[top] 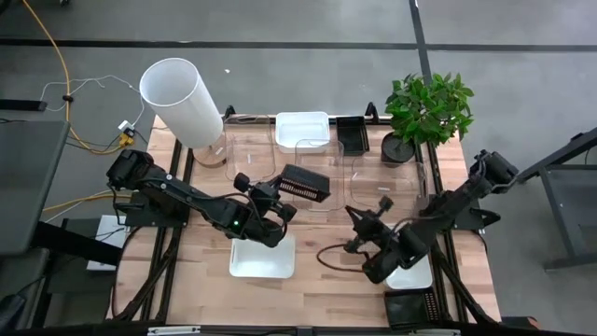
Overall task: Stack baskets by color
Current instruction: Stack the bottom left black bin on top of the bottom right black bin
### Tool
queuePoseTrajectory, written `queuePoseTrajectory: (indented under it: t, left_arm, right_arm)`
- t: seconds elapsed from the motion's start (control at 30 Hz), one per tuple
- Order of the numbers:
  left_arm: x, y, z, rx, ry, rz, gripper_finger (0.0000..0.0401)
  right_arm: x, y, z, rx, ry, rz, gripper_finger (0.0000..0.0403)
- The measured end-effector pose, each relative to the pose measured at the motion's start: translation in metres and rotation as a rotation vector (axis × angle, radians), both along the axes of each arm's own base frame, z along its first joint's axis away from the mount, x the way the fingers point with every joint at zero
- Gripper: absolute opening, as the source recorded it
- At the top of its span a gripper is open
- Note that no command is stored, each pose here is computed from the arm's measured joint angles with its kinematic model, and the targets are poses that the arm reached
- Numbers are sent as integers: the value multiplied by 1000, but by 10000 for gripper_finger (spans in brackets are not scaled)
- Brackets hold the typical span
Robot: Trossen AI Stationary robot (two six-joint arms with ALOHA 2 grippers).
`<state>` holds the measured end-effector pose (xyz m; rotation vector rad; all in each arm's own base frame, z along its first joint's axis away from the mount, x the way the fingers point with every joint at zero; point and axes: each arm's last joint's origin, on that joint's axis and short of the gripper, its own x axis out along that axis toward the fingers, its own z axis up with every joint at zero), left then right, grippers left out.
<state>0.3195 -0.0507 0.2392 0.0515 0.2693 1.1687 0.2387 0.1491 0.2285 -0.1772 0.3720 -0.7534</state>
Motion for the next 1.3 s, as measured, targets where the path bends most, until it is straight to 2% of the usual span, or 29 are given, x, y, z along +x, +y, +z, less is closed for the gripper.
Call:
queuePoseTrajectory:
  t: [0.2, 0.33, 0.43, 0.63, 0.77, 1.0, 1.3]
  left_arm:
    - [0, 0, 0, -10, -21, 5, 0]
    - [0, 0, 0, -15, -34, 7, 0]
    - [0, 0, 0, -21, -51, 11, 0]
    - [0, 0, 0, -28, -75, 18, 0]
    - [1, 0, 0, -31, -87, 19, 0]
    - [1, 0, 1, -33, -97, 19, 0]
    - [1, 1, 1, -5, -100, 38, 0]
  right_arm:
    - [-2, -9, -15, 105, -134, -80, 2]
    - [6, -12, -13, 124, -156, -95, 30]
    - [13, -14, -11, 141, -174, -96, 78]
    - [24, -23, -7, 169, -241, -138, 201]
    - [31, -31, -6, 147, -298, -196, 255]
    - [45, -37, -12, 136, -359, -250, 270]
    - [50, -19, -4, 159, -338, -137, 270]
